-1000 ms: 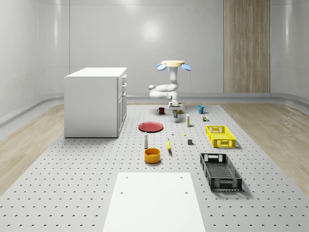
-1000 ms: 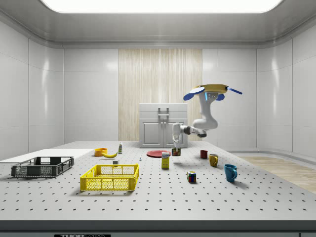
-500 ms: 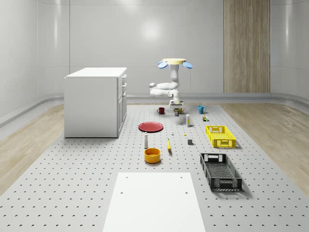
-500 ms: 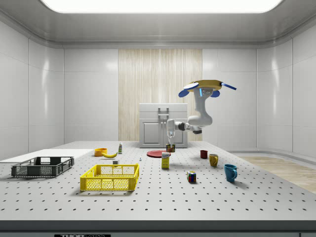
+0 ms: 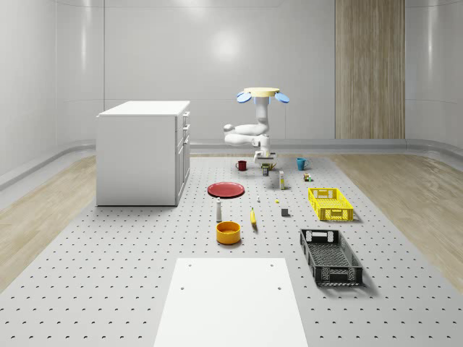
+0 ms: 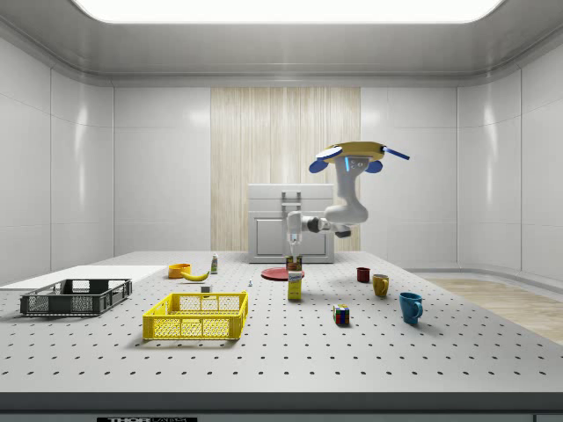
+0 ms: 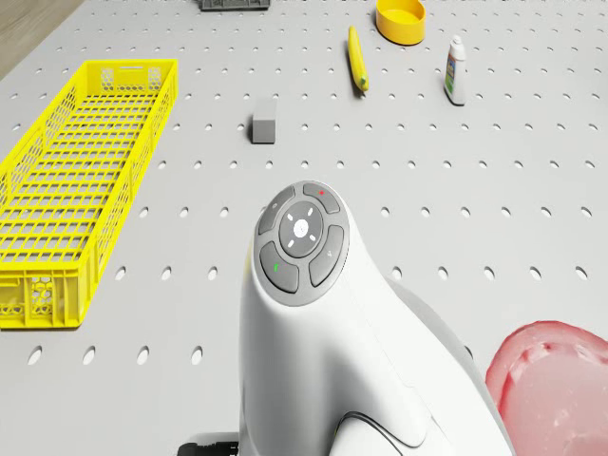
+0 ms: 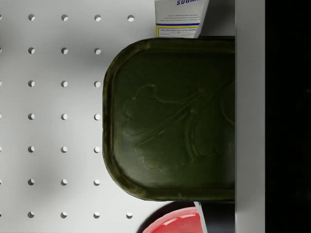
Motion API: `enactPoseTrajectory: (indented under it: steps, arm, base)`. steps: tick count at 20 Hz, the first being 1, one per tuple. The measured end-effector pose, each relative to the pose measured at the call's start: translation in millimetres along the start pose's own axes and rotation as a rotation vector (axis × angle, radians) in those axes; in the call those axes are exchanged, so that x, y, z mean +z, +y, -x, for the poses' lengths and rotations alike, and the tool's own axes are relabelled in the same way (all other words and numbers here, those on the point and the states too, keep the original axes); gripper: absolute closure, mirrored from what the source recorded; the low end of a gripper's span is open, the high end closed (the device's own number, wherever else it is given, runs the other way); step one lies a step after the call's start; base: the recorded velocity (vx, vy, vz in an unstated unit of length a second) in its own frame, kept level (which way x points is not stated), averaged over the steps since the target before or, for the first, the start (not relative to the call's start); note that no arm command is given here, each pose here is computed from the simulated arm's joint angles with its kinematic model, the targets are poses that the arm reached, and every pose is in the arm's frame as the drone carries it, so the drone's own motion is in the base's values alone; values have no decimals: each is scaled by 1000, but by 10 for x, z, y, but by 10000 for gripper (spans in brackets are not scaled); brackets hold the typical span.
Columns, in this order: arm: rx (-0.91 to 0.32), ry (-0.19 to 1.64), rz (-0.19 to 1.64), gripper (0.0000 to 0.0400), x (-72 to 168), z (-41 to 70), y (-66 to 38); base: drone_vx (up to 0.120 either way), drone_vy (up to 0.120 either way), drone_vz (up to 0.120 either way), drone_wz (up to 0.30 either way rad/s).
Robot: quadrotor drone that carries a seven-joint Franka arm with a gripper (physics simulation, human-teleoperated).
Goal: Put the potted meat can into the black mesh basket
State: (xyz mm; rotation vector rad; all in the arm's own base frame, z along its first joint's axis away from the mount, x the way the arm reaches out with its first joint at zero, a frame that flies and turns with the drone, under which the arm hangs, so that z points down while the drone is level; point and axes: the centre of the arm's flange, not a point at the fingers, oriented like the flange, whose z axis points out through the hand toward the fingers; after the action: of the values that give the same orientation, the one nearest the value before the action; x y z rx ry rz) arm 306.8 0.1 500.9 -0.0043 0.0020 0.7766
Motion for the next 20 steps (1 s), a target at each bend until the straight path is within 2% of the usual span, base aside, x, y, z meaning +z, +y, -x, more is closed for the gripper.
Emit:
enactPoseTrajectory:
  steps: [20]
  arm:
    - [0, 0, 0, 114, 0, 0, 0]
  base:
    - [120, 0, 0, 0]
